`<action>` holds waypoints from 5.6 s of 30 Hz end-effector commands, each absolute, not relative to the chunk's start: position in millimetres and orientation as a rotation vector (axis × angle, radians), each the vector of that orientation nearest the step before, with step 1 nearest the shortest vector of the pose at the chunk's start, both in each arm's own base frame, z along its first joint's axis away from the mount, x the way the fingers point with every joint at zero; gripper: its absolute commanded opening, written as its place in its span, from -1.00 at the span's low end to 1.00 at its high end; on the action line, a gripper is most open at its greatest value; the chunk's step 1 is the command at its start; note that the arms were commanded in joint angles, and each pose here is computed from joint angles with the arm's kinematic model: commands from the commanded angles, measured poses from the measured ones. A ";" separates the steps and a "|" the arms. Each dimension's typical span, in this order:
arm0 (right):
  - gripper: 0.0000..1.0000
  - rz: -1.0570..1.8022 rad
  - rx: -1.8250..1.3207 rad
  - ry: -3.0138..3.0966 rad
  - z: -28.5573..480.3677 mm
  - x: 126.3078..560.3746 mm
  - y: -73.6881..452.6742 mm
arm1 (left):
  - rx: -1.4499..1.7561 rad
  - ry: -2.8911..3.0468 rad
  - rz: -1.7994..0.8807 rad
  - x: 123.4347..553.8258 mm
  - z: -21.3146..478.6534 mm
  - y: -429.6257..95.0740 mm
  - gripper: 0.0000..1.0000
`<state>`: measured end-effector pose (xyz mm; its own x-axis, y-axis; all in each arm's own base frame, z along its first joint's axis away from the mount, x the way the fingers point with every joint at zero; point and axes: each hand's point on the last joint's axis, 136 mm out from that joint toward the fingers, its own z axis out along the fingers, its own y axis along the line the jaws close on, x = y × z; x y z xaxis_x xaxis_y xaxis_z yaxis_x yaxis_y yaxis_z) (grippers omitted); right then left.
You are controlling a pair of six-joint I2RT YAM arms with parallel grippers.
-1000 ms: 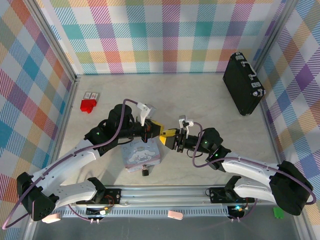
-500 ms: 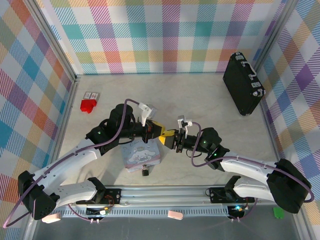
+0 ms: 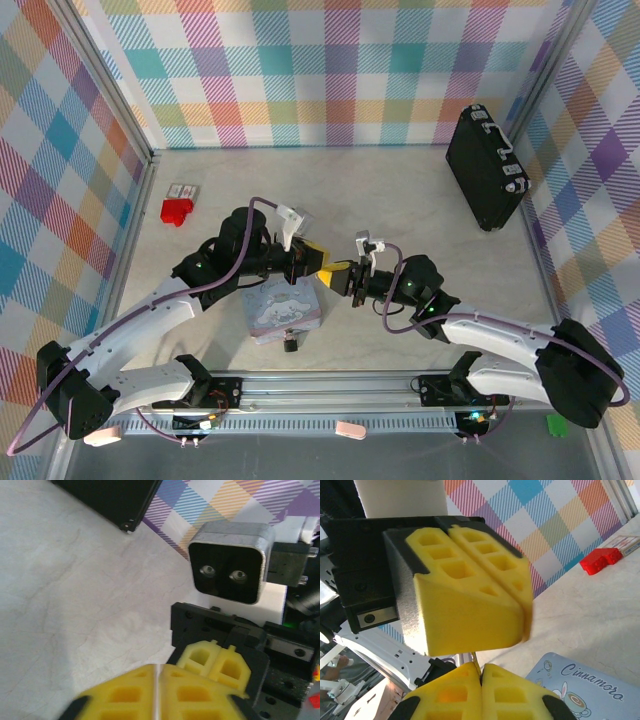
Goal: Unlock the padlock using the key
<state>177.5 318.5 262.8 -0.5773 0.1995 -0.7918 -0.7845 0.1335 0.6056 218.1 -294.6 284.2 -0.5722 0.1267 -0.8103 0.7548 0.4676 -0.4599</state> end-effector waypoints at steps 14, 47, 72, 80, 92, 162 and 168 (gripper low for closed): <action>-1.00 1.094 -0.254 2.104 197.3 207.6 260.4 | 0.032 2.276 -0.449 246.1 247.9 -156.6 0.25; -1.00 1.024 -0.081 2.261 146.9 202.4 239.1 | 0.279 2.908 0.223 96.9 92.7 -143.9 0.92; -1.00 1.038 -0.083 2.276 147.7 200.7 241.5 | 0.171 2.881 0.125 152.8 64.2 -148.8 0.37; -1.00 1.038 -0.073 2.287 145.8 200.9 241.9 | 0.144 2.825 0.116 187.9 63.8 -152.5 0.28; -1.00 1.034 -0.061 2.296 147.3 201.3 241.3 | 0.074 2.738 0.076 258.4 69.2 -162.2 0.26; -1.00 1.145 -0.021 2.299 138.8 202.5 258.3 | -0.139 2.278 -0.706 290.1 47.5 -221.3 0.01; -1.00 1.143 -0.019 2.298 138.5 202.2 257.4 | -0.129 2.276 -0.720 291.0 46.2 -225.3 -0.06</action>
<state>201.9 255.1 131.9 -0.8460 0.2144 -0.4881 -0.2421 0.6611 0.7101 284.1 -211.0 34.2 -0.7423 -0.2845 -0.6066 0.0785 0.8622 -0.5004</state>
